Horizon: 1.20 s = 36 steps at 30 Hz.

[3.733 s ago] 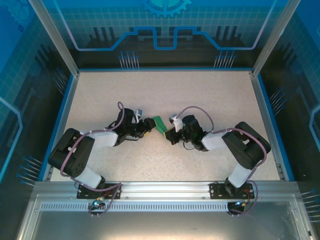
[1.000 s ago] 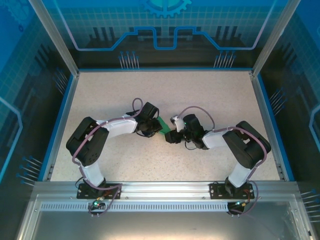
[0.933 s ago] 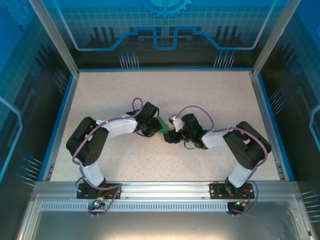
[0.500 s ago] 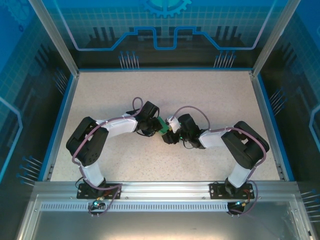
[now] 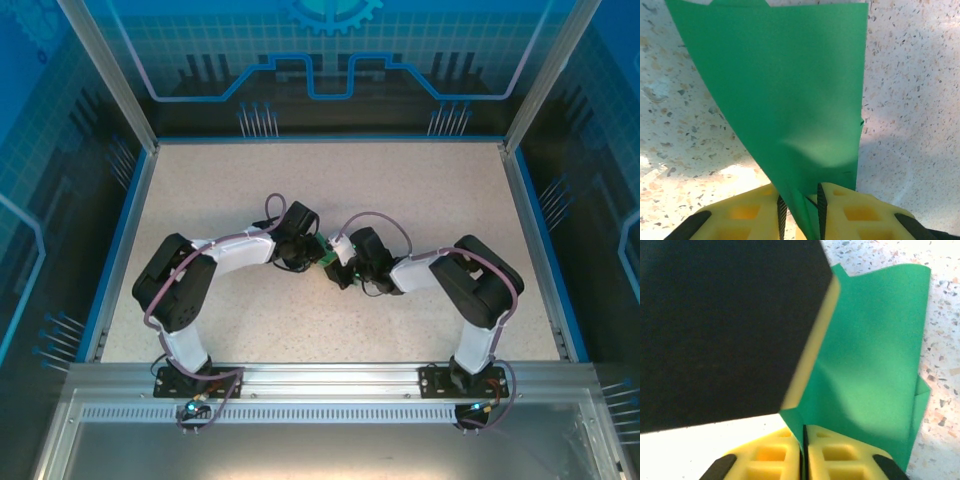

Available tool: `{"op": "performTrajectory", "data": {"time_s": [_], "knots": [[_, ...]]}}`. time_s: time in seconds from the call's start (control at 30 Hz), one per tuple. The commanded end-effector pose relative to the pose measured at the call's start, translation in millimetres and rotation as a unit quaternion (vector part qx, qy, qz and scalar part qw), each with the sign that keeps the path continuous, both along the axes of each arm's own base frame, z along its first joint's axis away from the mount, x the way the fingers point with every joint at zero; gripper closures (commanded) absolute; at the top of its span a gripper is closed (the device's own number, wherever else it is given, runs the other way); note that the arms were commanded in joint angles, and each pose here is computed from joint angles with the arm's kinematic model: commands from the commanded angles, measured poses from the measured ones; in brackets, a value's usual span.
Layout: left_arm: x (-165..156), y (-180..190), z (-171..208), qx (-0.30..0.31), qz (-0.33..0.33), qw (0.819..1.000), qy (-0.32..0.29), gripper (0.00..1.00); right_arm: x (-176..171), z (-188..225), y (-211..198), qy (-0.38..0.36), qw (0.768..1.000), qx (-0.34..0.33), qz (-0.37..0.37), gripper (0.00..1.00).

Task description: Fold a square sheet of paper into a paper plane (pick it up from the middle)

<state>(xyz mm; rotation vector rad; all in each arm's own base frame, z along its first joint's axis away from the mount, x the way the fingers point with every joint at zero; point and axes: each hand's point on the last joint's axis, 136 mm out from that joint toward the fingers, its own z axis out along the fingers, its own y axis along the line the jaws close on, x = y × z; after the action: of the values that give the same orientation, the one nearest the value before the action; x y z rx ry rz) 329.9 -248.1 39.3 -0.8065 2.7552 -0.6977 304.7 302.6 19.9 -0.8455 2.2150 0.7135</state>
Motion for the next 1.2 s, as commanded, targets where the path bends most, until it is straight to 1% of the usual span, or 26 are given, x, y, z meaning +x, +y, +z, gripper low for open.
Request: {"op": "performTrajectory", "data": {"time_s": [0.0, 0.2, 0.33, 0.43, 0.6, 0.77, 0.93, 1.17], "knots": [[3, 7, 19, 0.008, 0.003, 1.0, -0.016, 0.69, -4, 0, 4, 0.044, 0.998, 0.05, 0.003, 0.96], [8, 25, 35, -0.003, 0.014, 0.999, -0.052, 0.53, -11, 2, 6, 0.118, 0.986, 0.12, -0.008, 0.99], [9, 28, 46, -0.016, 0.001, 0.996, -0.086, 0.43, -8, 5, 3, 0.159, 0.975, 0.156, -0.026, 1.0], [9, 26, 51, -0.025, -0.016, 0.994, -0.109, 0.41, -2, 10, -2, 0.183, 0.966, 0.178, -0.043, 1.0], [5, 21, 44, -0.04, -0.038, 0.99, -0.127, 0.41, 7, 13, -7, 0.223, 0.951, 0.203, -0.069, 1.0], [3, 11, 34, -0.063, -0.06, 0.988, -0.131, 0.51, 12, 5, -9, 0.252, 0.942, 0.205, -0.087, 1.0], [4, 12, 24, -0.056, -0.066, 0.988, -0.13, 0.56, 13, -1, -8, 0.277, 0.934, 0.209, -0.089, 1.0], [9, 9, 15, -0.05, -0.077, 0.987, -0.133, 0.61, 18, -10, -14, 0.308, 0.921, 0.211, -0.112, 1.0]]}}
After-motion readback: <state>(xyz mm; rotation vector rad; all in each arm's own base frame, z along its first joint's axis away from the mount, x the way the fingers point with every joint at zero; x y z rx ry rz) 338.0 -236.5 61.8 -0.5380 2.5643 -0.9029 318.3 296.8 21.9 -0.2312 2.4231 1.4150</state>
